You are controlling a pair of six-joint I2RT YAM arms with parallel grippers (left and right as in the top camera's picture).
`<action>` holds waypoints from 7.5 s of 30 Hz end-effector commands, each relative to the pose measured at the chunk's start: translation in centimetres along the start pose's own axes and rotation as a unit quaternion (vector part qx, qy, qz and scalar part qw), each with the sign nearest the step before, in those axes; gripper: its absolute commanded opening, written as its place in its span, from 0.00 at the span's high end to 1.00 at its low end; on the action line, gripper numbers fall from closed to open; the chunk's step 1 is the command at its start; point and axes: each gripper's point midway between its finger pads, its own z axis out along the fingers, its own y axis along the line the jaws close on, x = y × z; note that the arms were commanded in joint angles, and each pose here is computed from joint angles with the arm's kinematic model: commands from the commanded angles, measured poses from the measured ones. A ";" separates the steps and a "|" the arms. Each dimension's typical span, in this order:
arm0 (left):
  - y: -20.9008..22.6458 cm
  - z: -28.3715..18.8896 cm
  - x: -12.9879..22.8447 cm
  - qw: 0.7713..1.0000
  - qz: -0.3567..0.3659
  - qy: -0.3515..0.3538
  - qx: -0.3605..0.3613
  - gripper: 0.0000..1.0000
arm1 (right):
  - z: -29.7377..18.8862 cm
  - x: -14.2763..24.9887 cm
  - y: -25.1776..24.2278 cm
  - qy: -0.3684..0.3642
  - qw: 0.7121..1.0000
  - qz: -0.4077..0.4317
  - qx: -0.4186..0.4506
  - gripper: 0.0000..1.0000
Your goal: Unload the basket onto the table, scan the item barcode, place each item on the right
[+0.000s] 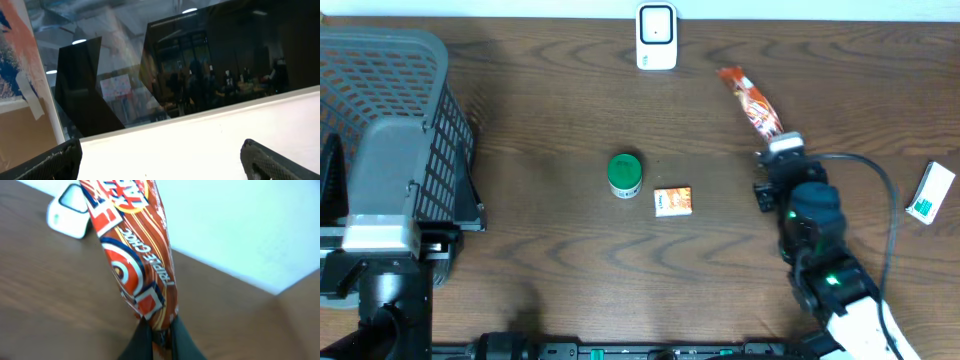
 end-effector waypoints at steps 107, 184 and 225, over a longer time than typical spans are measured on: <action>-0.2 -0.3 -0.5 1.000 -0.001 -0.008 0.007 0.01 | -1.7 9.2 14.3 0.416 0.618 0.605 -0.281 0.01; -0.3 -0.3 -0.3 1.000 -0.003 -0.004 0.008 0.01 | 8.5 16.4 18.2 0.272 0.815 0.442 -0.258 0.99; -0.3 -0.3 -0.2 1.000 -0.004 -0.003 0.008 0.01 | 3.1 9.7 8.8 0.233 0.852 0.394 -0.253 0.01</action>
